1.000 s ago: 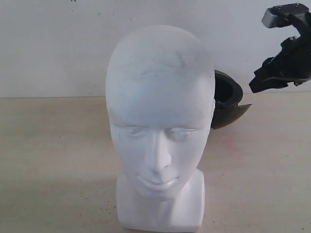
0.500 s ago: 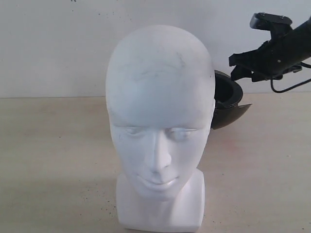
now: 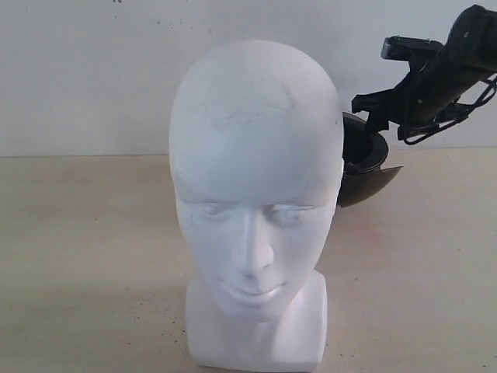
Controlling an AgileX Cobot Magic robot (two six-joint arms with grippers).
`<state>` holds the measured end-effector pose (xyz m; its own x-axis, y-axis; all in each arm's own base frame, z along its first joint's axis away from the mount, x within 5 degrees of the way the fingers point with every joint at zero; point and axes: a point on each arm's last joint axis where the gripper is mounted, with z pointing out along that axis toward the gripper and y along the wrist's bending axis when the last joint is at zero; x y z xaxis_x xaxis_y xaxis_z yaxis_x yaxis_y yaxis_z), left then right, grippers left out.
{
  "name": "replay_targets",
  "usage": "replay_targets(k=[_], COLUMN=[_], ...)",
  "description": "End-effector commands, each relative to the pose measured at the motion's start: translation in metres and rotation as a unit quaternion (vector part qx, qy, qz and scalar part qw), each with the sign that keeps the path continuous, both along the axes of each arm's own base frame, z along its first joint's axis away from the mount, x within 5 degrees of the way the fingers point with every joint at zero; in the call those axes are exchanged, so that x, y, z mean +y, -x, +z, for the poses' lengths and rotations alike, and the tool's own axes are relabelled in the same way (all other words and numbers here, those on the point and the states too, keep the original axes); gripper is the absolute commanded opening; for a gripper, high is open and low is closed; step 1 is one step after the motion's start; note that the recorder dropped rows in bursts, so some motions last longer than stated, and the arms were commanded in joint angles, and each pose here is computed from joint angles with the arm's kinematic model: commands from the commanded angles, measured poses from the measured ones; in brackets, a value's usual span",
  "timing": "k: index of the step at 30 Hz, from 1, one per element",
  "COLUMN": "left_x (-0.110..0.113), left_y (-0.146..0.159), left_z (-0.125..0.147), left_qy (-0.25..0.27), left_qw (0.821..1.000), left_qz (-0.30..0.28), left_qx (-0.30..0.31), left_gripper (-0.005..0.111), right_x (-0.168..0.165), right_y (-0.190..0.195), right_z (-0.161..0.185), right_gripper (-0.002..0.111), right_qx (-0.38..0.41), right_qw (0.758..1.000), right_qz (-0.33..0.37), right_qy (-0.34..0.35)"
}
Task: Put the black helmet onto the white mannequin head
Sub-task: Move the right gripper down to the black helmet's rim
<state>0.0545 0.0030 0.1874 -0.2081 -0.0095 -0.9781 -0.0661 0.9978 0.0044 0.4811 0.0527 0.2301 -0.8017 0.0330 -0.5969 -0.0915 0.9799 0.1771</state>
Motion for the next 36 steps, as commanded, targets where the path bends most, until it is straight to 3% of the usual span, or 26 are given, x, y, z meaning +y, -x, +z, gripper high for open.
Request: replay_targets(k=[1,12,19,26,36], left_x=[0.000,0.000,0.000,0.000,0.000], left_y=[0.000,0.000,0.000,0.000,0.000], left_z=[-0.001,-0.001,-0.001,-0.001,-0.001], left_qy=[0.009,0.009,0.009,0.009,0.009], left_qw=[1.000,1.000,1.000,1.000,1.000], left_qz=[0.002,0.002,0.002,0.002,0.002], left_qx=[0.001,0.001,0.001,0.001,0.001], left_gripper=[0.004,0.004,0.004,0.004,0.004], right_x=[0.000,0.004,0.004,0.004,0.001], right_y=[-0.001,-0.005,-0.005,-0.005,-0.005], right_z=[-0.012,-0.033,-0.033,-0.033,-0.030], right_gripper=[0.057,0.056,0.024,0.000,0.000], right_qx=[0.026,0.054,0.051,0.050,0.049], right_qw=[1.000,0.998,0.998,0.998,0.998], right_qz=[-0.001,-0.013,-0.018,-0.019,-0.025], right_qy=[-0.001,-0.026,-0.029,-0.029,-0.020])
